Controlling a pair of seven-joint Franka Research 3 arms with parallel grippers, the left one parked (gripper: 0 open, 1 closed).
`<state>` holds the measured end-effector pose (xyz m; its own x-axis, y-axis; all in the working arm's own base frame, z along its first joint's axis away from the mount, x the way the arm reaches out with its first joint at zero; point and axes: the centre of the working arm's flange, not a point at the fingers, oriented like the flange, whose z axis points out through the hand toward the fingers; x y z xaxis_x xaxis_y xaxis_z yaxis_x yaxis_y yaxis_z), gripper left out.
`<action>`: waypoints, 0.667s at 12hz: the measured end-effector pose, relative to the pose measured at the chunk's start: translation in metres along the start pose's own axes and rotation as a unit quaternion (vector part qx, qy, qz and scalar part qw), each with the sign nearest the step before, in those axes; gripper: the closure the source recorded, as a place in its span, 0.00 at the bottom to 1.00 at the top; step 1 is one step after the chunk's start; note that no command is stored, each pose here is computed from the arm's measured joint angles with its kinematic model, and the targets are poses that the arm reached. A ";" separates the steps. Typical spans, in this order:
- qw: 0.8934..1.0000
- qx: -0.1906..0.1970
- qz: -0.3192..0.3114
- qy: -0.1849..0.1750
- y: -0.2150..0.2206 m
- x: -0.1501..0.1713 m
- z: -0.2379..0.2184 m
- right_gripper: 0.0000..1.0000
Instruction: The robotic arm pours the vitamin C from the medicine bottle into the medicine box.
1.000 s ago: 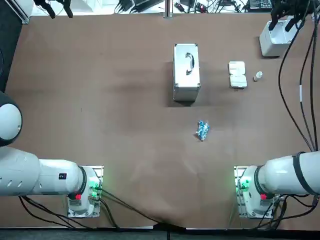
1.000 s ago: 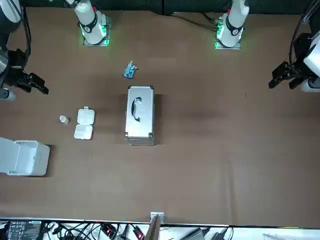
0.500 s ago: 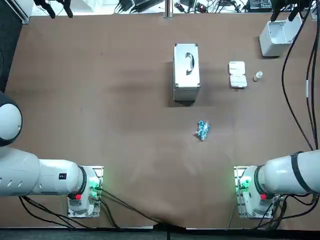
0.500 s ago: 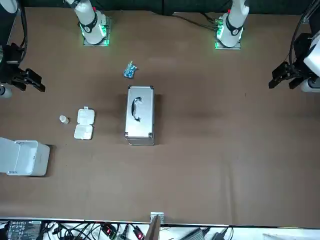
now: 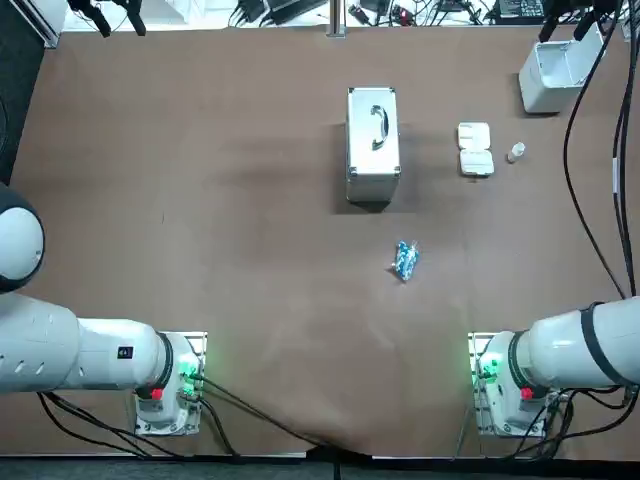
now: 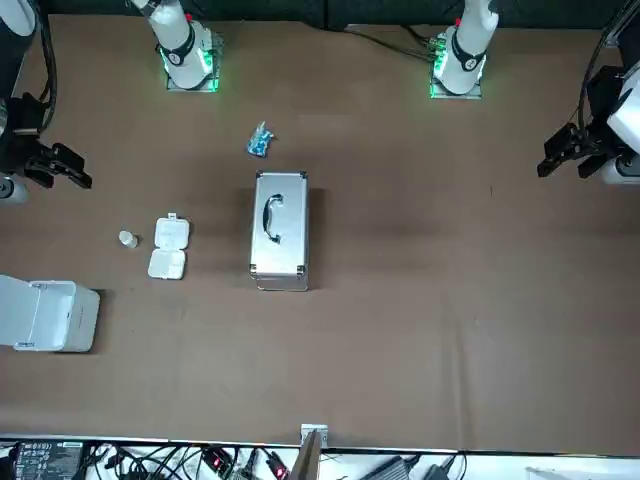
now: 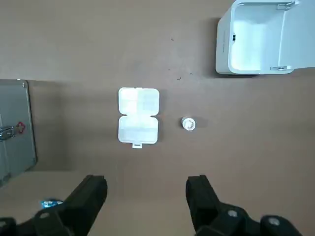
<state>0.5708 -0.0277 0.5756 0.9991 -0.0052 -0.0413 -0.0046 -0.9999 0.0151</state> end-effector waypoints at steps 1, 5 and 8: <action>1.000 0.002 -0.001 -0.001 -0.001 0.001 0.001 0.00; 1.000 0.003 -0.005 -0.002 -0.001 0.004 0.005 0.00; 1.000 0.005 -0.008 -0.001 -0.005 0.004 0.005 0.00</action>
<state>0.5750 -0.0233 0.5701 0.9990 0.0116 -0.0429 0.0118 -0.9999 0.0053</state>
